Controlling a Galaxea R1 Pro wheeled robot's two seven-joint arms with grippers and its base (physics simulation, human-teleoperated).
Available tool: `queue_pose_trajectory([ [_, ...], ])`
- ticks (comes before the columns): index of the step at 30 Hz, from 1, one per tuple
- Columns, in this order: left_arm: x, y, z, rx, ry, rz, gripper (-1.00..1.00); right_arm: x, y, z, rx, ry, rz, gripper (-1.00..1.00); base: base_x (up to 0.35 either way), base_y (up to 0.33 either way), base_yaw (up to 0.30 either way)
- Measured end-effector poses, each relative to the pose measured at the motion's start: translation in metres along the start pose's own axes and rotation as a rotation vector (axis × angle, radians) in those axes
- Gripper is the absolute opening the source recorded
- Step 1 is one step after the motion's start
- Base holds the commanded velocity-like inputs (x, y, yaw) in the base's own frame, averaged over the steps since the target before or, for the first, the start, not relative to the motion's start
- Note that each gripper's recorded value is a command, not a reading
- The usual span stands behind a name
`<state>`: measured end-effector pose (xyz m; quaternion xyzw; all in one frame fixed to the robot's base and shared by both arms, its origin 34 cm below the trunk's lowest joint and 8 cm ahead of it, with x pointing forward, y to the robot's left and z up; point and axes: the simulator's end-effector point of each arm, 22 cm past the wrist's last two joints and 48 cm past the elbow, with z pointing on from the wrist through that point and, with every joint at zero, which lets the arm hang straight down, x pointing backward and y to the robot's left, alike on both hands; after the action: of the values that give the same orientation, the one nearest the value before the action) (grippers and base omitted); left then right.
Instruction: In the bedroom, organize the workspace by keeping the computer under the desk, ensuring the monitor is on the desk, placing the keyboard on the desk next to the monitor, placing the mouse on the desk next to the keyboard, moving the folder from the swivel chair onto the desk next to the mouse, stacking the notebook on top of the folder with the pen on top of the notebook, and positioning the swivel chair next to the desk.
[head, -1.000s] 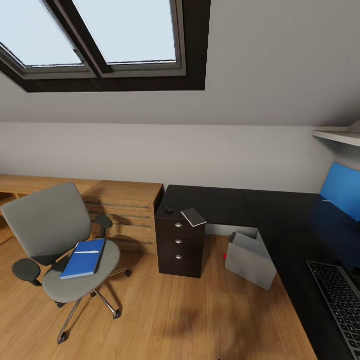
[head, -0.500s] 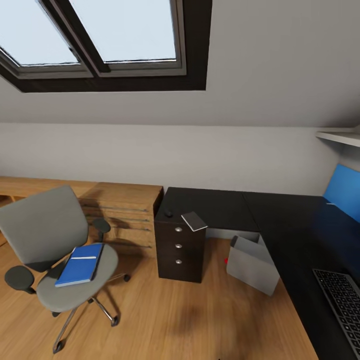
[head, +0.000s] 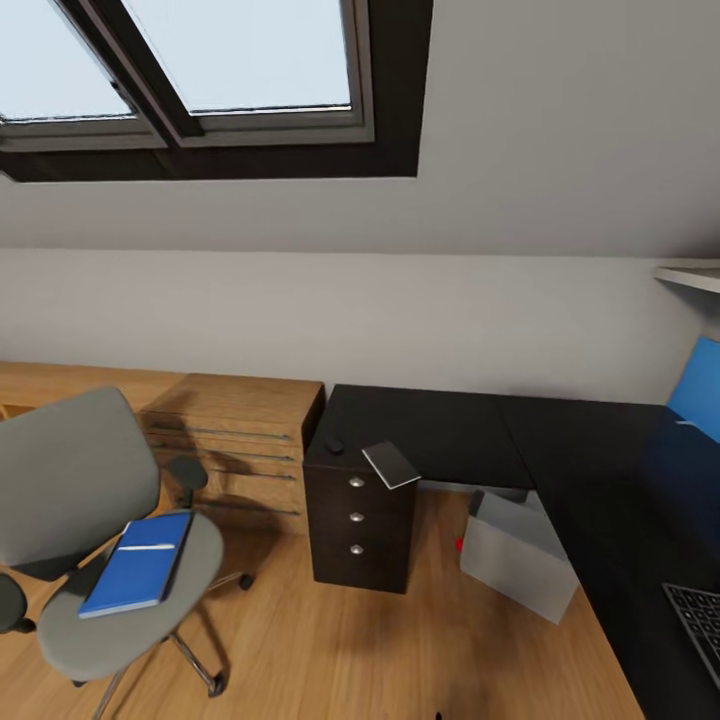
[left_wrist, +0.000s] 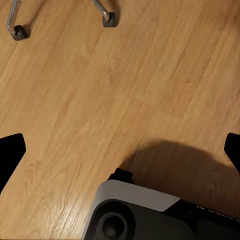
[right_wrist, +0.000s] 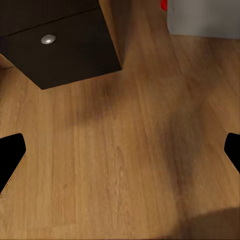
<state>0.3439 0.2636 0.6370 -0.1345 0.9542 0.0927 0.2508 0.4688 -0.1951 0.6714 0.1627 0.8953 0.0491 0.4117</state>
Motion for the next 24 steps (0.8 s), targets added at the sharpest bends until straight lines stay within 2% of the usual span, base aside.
queue_pose_trajectory([
  [7,0.0020,0.0004,0.0000,-0.001,0.004,0.004,1.00,-0.0003,0.0006,-0.0001,0.000,-0.002,0.001,1.00,0.328,0.000,0.079],
  [19,0.0026,-0.0004,-0.0002,0.000,0.005,0.004,1.00,-0.0002,0.0006,-0.0001,0.001,-0.002,0.002,1.00,0.328,0.000,0.224],
  [24,0.0018,0.0006,0.0001,-0.001,0.003,0.007,1.00,-0.0003,0.0005,-0.0001,0.001,-0.002,0.002,1.00,0.328,0.000,0.037],
])
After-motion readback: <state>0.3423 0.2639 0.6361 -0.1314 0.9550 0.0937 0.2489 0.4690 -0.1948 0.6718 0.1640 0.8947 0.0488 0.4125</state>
